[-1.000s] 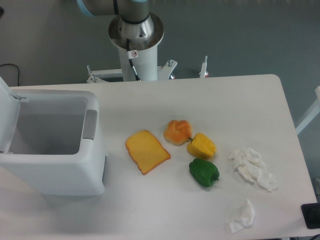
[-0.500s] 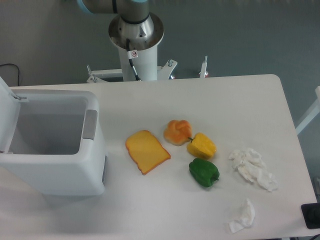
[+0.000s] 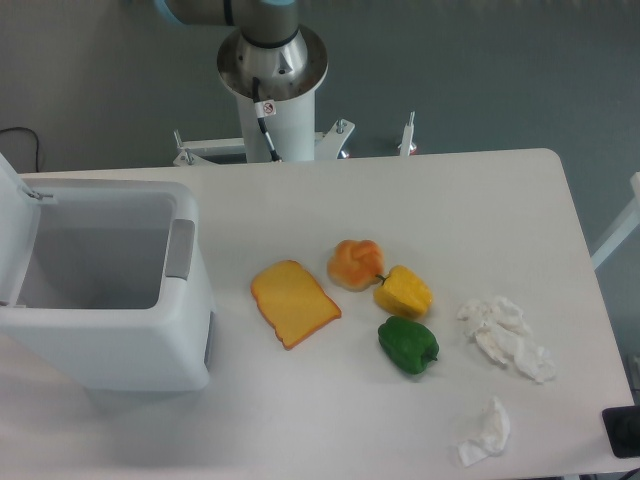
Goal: Close the trash can
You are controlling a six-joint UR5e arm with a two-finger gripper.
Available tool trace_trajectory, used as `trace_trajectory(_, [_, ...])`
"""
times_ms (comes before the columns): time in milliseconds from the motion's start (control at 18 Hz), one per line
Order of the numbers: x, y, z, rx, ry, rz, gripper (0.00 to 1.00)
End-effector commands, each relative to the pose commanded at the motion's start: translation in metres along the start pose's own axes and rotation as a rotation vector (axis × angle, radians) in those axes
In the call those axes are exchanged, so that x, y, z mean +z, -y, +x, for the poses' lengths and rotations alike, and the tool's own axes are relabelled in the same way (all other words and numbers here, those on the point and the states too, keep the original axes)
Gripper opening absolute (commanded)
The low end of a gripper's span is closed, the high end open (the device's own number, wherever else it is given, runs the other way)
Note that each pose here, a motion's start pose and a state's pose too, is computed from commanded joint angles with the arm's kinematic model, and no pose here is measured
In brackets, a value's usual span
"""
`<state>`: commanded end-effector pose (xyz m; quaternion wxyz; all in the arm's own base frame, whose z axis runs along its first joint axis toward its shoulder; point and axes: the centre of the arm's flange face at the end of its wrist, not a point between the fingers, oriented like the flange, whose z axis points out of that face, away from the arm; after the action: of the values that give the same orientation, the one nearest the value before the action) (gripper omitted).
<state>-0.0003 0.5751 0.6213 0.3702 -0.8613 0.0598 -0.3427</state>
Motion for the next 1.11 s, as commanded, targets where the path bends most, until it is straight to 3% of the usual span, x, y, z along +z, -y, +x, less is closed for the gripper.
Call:
trace_trajectory(722, [0.004, -0.009, -0.016, -0.013, 0.078, -0.028, 1.0])
trace_trajectory(1111, [-0.005, -0.015, -0.025, -0.006, 0.225, -0.055, 1.0])
